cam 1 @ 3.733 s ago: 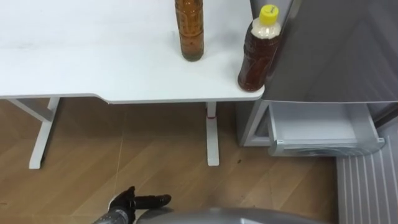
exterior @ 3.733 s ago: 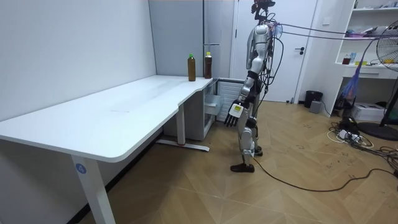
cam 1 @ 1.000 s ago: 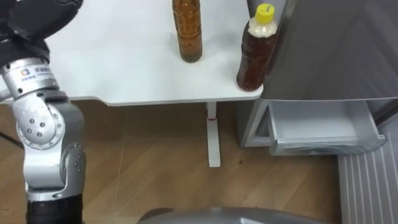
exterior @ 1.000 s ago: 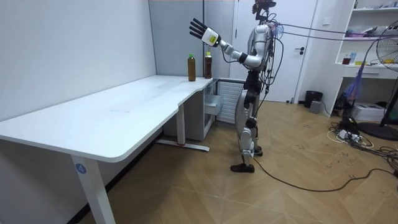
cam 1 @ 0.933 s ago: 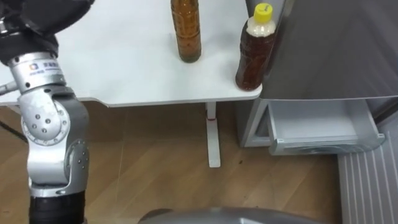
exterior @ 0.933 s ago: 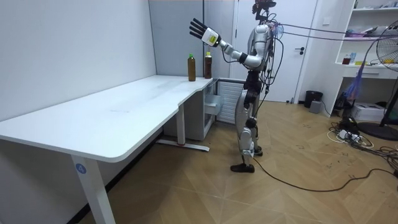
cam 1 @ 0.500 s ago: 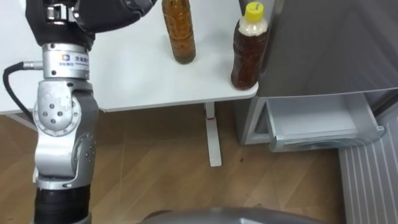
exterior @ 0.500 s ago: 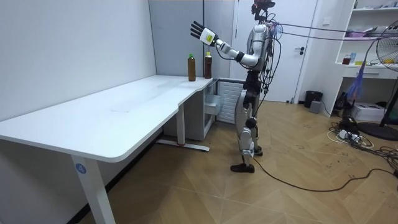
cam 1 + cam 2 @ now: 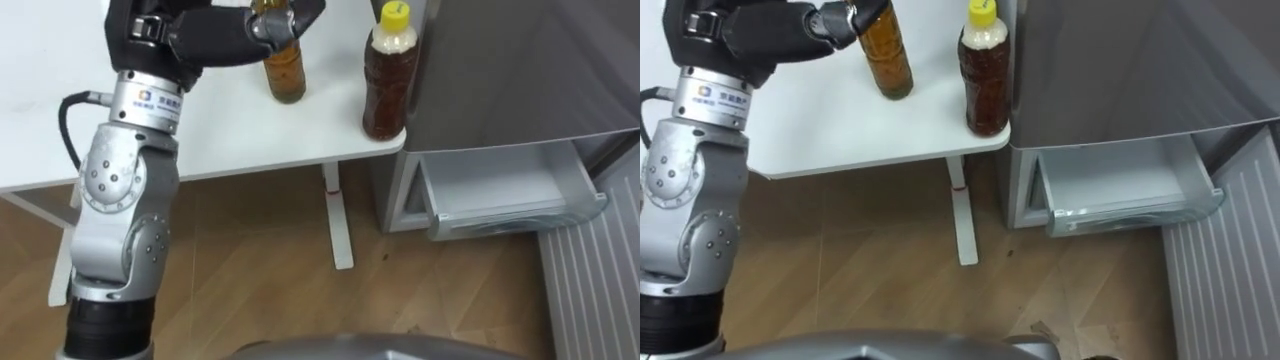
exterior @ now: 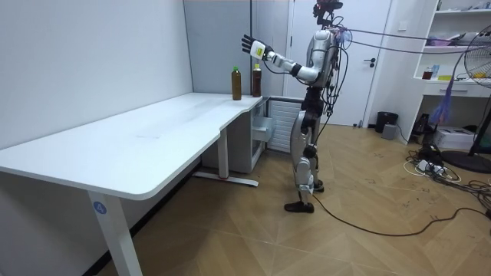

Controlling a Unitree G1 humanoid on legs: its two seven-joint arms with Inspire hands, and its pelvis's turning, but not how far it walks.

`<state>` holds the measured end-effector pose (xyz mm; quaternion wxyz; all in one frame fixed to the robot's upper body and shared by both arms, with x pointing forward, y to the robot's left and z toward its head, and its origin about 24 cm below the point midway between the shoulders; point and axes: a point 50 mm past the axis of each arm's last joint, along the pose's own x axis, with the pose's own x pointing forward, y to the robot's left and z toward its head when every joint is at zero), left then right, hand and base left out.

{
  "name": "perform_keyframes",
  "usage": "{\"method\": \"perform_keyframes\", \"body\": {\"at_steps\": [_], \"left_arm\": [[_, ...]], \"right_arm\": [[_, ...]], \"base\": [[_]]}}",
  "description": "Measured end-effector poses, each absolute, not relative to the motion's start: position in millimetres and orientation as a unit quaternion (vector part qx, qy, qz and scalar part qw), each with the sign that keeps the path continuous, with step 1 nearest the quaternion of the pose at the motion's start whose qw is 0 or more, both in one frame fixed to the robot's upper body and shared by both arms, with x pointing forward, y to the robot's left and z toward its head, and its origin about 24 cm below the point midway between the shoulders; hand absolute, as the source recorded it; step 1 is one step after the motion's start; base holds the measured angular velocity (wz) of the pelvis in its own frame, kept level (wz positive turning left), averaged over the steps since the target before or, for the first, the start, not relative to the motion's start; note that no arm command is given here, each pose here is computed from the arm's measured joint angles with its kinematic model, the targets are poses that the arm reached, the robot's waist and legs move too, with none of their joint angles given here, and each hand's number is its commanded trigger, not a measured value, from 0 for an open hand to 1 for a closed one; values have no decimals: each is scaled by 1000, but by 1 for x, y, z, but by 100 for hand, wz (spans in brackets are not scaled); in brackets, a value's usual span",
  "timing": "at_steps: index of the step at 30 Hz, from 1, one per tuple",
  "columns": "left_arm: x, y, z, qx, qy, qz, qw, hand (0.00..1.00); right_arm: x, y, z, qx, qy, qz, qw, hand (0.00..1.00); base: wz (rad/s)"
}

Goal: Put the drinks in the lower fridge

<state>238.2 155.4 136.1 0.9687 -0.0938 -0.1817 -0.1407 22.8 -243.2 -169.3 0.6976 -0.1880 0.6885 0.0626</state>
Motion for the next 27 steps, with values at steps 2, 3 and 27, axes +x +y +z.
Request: {"method": "perform_keyframes", "body": {"at_steps": [2, 3, 27], "left_arm": [[238, 153, 134, -94, -172, -151, 969, 0], [238, 152, 133, -94, -170, -154, 969, 0], [238, 132, 103, -92, -100, -231, 964, 0]], "right_arm": [[23, -243, -169, -188, 688, 63, 698, 0], [23, -243, -169, -188, 688, 63, 698, 0], [26, -243, -169, -194, 683, 69, 700, 0]], "base": [[0], [0], [0]]}}
